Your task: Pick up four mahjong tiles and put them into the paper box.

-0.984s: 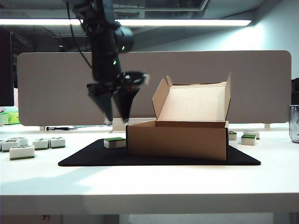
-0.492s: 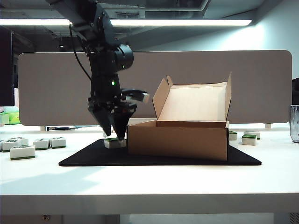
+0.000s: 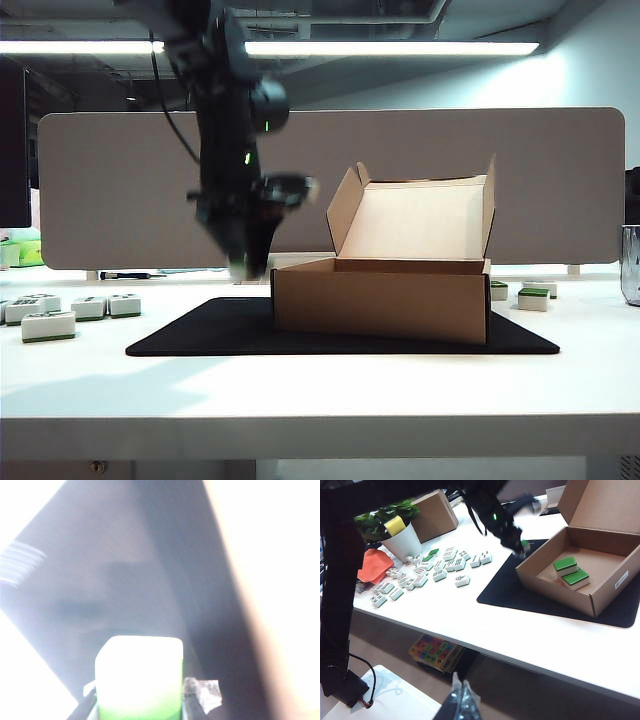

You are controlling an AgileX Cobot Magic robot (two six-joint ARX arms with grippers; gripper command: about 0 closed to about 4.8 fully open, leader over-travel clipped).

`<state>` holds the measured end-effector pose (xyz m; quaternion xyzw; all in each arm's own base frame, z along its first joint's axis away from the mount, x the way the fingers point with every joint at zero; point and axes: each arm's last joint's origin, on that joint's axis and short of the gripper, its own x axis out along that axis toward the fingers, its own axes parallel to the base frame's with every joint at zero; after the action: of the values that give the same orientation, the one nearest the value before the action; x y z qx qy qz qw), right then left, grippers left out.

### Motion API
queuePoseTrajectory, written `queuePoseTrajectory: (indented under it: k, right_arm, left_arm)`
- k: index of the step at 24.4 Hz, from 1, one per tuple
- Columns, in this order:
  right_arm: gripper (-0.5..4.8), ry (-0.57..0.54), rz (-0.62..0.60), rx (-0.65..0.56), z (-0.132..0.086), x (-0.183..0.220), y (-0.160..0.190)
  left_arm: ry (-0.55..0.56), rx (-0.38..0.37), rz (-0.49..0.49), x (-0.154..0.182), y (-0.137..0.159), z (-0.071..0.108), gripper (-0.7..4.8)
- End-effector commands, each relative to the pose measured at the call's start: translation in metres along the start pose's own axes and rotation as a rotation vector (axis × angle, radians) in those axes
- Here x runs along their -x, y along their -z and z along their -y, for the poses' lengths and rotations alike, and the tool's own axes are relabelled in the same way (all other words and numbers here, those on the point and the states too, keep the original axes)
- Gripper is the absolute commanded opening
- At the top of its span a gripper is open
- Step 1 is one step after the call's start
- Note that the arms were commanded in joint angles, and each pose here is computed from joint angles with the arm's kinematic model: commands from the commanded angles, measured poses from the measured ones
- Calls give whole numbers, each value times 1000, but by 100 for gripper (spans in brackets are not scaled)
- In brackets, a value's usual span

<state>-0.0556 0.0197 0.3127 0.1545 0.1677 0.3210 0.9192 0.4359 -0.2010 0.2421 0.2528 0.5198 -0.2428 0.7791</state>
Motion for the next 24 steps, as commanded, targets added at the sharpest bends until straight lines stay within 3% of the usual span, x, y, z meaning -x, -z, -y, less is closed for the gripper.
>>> queuePoseTrajectory:
  k: [1, 7, 9, 16, 24]
  right_arm:
    - [-1, -2, 24, 20, -2, 2, 0]
    - [-1, -1, 19, 17, -1, 1, 1]
    - [-1, -1, 19, 17, -1, 1, 1]
    - [-1, -2, 19, 16, -1, 1, 1]
    - [-1, -2, 19, 16, -1, 1, 1]
  left_arm:
    - [47, 72, 134, 45, -20, 21, 115]
    - [138, -85, 178, 52, -36, 99, 115]
    - [149, -110, 184, 48, -38, 112, 115]
    - [172, -147, 126, 16, -39, 135, 115]
    - [179, -149, 72, -8, -37, 140, 116]
